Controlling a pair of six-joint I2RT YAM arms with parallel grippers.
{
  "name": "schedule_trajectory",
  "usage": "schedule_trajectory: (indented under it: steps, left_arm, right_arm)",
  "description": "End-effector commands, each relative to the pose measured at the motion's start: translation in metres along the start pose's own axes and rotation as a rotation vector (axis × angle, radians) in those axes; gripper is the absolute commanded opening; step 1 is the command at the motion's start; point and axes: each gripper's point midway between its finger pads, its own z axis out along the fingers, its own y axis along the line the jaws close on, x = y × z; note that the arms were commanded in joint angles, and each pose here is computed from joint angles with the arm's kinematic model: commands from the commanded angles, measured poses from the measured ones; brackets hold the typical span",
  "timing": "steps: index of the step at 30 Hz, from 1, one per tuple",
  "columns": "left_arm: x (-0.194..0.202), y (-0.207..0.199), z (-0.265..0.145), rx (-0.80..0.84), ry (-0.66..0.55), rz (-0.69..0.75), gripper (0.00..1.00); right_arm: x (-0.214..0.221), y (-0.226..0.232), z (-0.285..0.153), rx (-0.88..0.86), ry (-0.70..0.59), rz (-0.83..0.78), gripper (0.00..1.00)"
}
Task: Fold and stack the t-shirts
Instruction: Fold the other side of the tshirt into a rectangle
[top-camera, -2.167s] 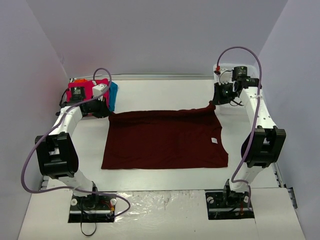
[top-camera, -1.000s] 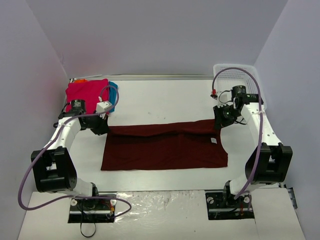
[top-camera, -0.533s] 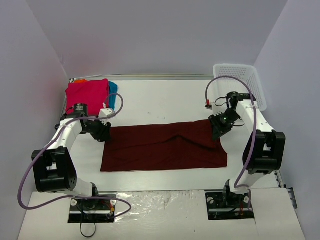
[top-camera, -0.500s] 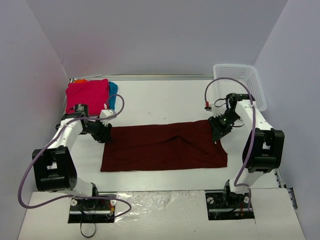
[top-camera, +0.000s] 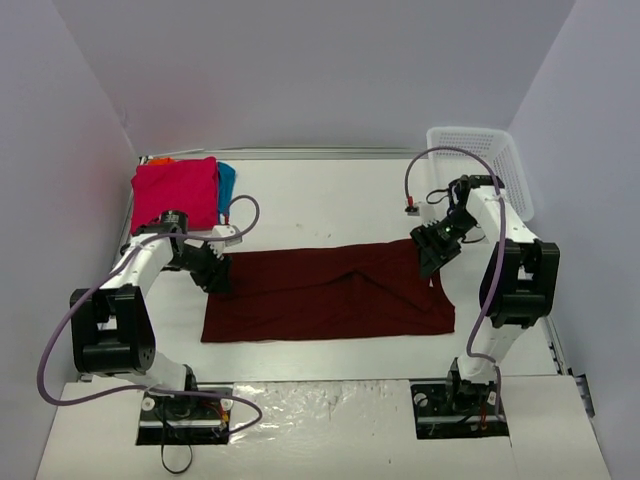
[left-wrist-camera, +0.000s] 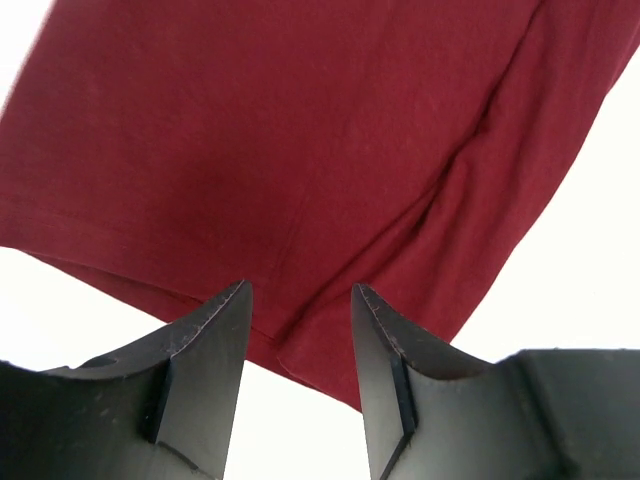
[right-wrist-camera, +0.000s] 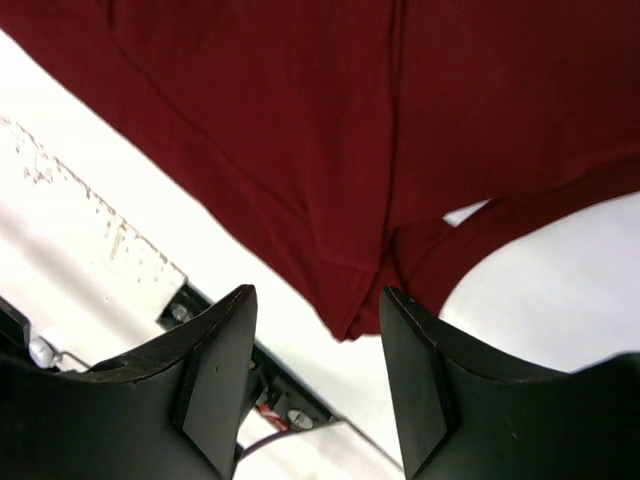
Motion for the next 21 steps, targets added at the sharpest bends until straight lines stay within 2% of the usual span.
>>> schedule_trajectory:
  steps: [1,6,15,21]
  left_arm:
    - [-0.035,-0.001,-0.017,-0.045,-0.124,0.017,0.43]
    - [-0.052,-0.001,-0.029,-0.077,-0.185,-0.023,0.43]
    - [-0.046,0.003,-0.039,-0.115,-0.164,-0.047,0.43]
    - [-0.042,0.007,-0.039,-0.129,-0.166,-0.076,0.43]
  right_arm:
    - [-0.018,-0.003,0.006,-0.059,-0.014,0.001,0.49]
    - [-0.046,-0.019,0.025,-0.107,-0.039,-0.017,0.49]
    - [-0.092,-0.032,0.06,-0.158,-0.032,-0.084,0.49]
    - [-0.106,-0.033,0.079,-0.173,-0.005,-0.108,0.49]
